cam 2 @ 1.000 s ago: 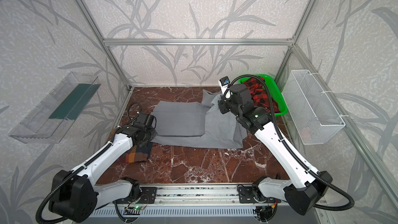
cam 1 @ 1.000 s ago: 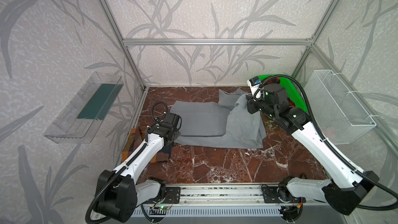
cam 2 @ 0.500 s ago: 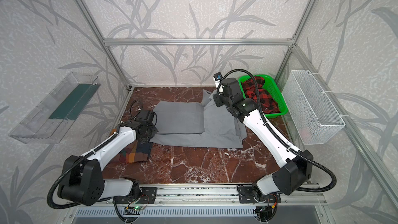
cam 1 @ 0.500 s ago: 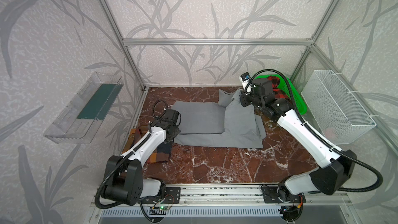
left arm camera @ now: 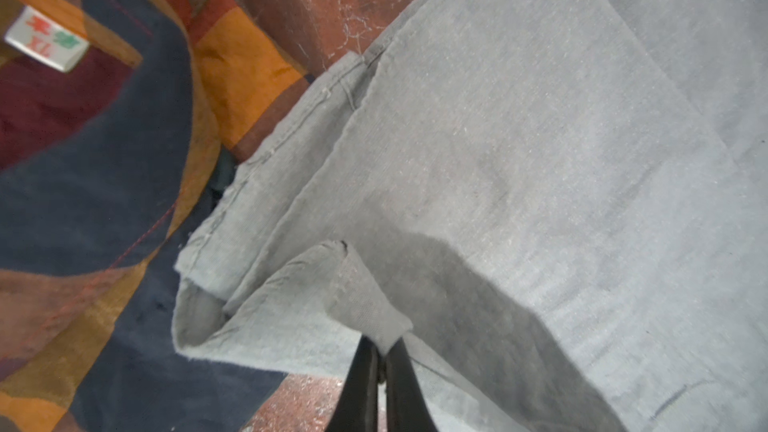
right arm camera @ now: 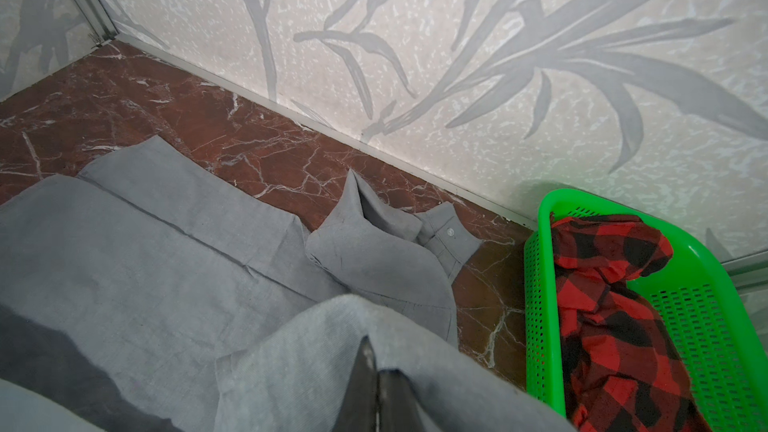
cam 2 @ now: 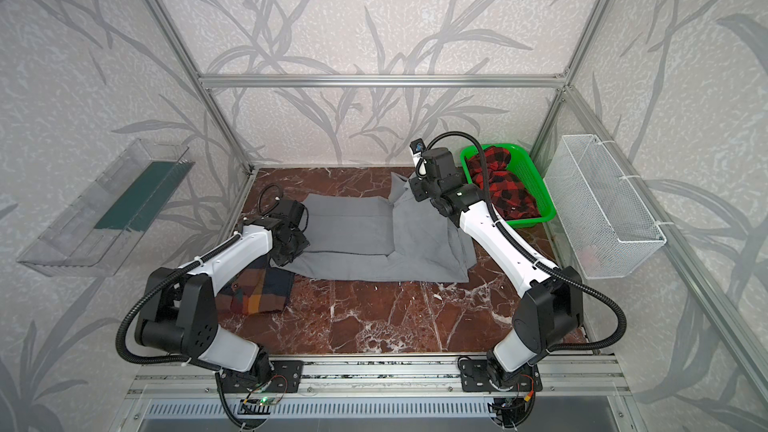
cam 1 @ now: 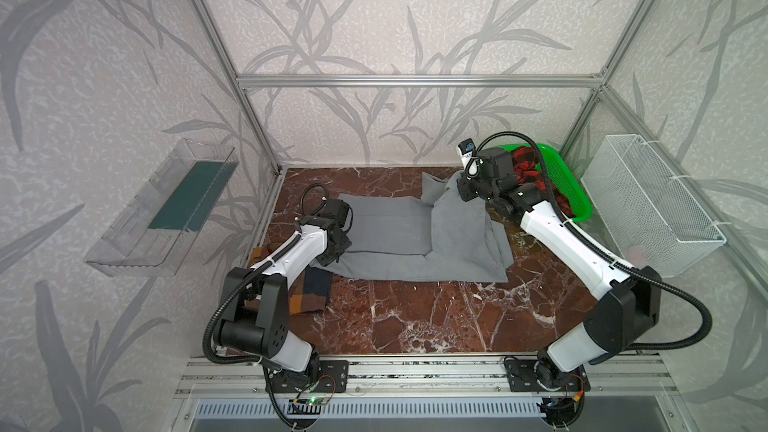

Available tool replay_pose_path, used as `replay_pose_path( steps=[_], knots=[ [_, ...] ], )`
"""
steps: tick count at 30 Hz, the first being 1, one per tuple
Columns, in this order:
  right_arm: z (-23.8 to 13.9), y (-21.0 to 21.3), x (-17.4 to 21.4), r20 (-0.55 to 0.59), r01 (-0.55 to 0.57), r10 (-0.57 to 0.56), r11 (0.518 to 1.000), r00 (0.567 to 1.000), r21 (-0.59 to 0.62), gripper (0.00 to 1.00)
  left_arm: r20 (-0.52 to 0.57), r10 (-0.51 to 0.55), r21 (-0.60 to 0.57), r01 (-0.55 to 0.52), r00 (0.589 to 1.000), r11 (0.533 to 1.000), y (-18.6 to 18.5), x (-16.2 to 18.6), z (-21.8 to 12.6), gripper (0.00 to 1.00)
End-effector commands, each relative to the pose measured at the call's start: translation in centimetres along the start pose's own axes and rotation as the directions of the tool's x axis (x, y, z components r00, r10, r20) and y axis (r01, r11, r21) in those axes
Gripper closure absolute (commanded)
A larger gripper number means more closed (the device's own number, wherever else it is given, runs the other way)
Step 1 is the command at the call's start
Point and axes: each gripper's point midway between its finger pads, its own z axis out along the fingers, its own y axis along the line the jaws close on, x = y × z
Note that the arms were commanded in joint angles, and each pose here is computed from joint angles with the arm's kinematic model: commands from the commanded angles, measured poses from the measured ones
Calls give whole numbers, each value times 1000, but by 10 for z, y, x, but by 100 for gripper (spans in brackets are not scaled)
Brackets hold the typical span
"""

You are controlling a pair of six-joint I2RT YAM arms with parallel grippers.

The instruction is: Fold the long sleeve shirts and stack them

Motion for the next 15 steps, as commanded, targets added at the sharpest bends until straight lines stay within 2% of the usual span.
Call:
replay_pose_path(
  steps=[1,2,4,5,6,7,8,13,15],
  knots=[
    [7,-3,-11,36,-4,4,1000,999,11,100,-12,-1,-40,0,1000,999,10,1,-2,92],
    [9,-2,-9,32,-6,5,1000,999,10,100,-9,-5,-38,4,1000,999,10,0,-3,85],
    [12,-1,-5,22,-7,7,1000,1000,8,100,1,-9,-36,9,1000,999,10,-3,-7,57],
    [13,-1,-4,18,-10,10,1000,1000,7,100,7,-11,-42,11,1000,999,12,-5,-9,36],
    [13,0,-3,20,-11,11,1000,1000,8,100,15,-14,-46,14,1000,999,13,-7,-11,25],
    [13,-1,-2,19,-13,12,1000,1000,11,100,19,-14,-43,15,1000,999,13,-9,-13,23],
    [13,-2,-2,18,-15,15,1000,1000,15,100,21,-18,-42,18,1000,999,14,-10,-15,16],
    [18,-6,6,-15,-13,14,999,1000,49,100,32,-32,-1,33,999,999,14,-13,-29,14],
    [19,-10,10,-27,-26,28,997,999,71,100,36,-26,32,25,999,999,11,-13,-35,9]
  ],
)
